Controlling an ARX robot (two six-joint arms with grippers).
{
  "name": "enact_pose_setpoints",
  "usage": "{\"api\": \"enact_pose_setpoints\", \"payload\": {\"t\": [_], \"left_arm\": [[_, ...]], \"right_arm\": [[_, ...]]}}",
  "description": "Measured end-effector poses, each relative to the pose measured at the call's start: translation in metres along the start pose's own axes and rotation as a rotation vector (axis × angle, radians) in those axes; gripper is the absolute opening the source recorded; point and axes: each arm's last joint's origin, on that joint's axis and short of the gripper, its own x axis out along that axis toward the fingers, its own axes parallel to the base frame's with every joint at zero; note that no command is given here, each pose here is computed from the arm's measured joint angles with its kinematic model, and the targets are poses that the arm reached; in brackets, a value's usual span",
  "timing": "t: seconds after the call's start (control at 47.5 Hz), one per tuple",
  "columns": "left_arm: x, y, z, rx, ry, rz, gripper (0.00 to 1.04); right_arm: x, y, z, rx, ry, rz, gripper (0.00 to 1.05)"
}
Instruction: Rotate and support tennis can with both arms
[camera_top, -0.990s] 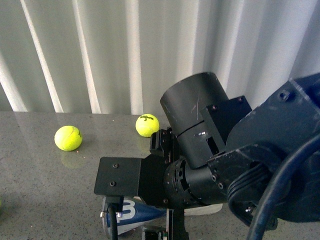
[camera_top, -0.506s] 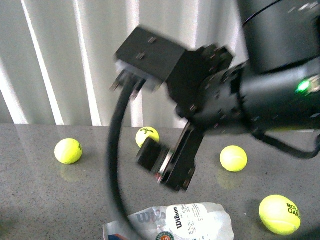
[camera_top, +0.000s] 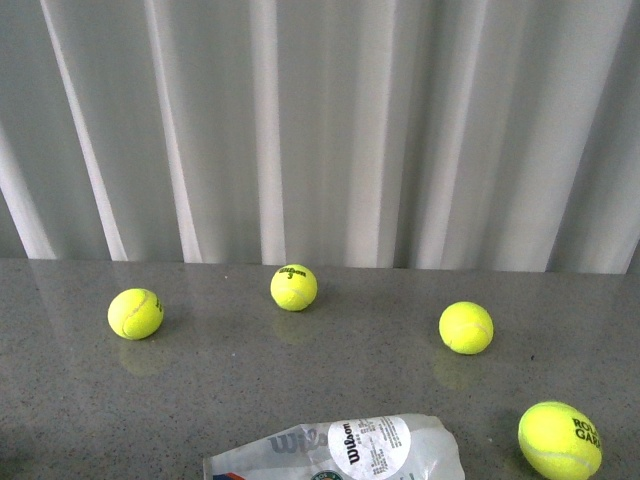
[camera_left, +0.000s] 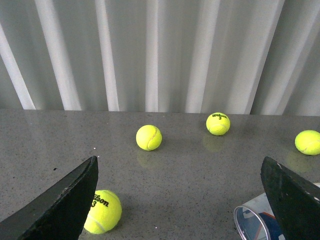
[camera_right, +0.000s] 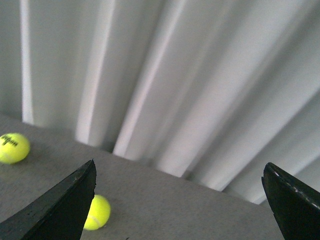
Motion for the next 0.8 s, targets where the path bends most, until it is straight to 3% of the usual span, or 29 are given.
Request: {"api": "enact_pose_setpoints", "payload": {"t": [0.105, 0.19, 0.4, 0.506, 0.611, 0.8], "left_arm": [[0.000, 0.000, 0.000, 0.000, 0.000, 0.000, 0.98], [0.000, 0.000, 0.000, 0.000, 0.000, 0.000, 0.98], [0.000, 0.000, 0.000, 0.000, 0.000, 0.000, 0.98], [0.000, 0.000, 0.000, 0.000, 0.000, 0.000, 0.98], [0.000, 0.000, 0.000, 0.000, 0.000, 0.000, 0.98], [0.000, 0.000, 0.000, 0.000, 0.000, 0.000, 0.98]], "right_arm": [[-0.027, -0.032, 0.004, 0.066, -0.062, -0.123, 0.97], [-0.048, -0.042, -0.010, 0.222, -0.042, -0.061, 0.79], [-0.073, -0.025, -0.049, 0.331, -0.024, -0.061, 0.47], [-0.087, -0.010, -0.072, 0.347, -0.011, -0.056, 0.23], [-0.095, 0.001, -0.081, 0.349, -0.008, -0.083, 0.05], [-0.109, 0.015, -0.099, 0.351, -0.010, -0.055, 0.03]]}}
